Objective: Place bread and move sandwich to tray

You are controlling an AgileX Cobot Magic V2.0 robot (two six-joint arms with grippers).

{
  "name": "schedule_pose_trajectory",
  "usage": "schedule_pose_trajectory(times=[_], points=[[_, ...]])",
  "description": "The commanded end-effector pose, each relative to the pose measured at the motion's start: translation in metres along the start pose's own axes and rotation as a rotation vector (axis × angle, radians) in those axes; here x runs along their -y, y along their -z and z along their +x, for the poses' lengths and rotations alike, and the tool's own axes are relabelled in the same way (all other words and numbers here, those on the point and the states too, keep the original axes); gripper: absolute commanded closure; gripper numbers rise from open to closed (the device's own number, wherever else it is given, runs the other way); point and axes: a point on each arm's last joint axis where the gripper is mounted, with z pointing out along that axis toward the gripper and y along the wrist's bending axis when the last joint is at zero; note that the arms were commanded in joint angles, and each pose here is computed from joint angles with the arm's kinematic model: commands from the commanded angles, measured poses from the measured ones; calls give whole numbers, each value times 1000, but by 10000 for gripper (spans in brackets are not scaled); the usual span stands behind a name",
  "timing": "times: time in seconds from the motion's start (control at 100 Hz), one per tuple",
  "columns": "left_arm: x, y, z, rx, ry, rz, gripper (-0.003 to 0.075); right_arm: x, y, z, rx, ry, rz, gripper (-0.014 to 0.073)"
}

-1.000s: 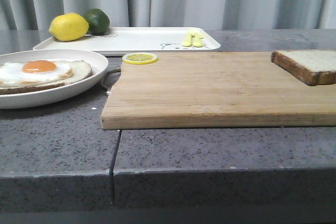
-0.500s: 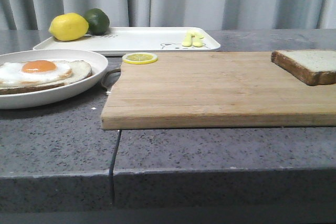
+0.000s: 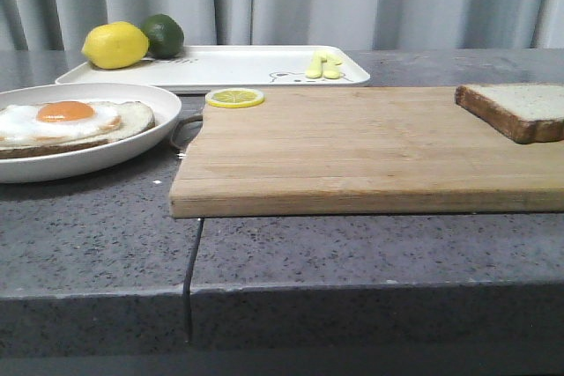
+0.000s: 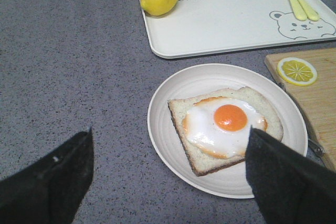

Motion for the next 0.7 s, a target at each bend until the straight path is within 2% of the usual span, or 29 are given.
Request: schedule_pose_trajectory(times=[0.0, 0.39, 0.5, 0.63, 0.69], points=[[3, 5, -16, 103, 2, 19, 164, -1, 5, -16, 104, 2, -6, -18], [3, 5, -16, 103, 2, 19, 164, 1, 6, -19, 124, 40, 21, -18], [3, 5, -16, 103, 2, 19, 164, 5, 6, -23, 152, 56, 59, -18], [3, 5, -16, 103, 2, 19, 164, 19, 0, -30, 146, 19, 137, -18], [3, 5, -16, 103, 2, 19, 164, 24, -7, -32, 131, -9, 139, -18]])
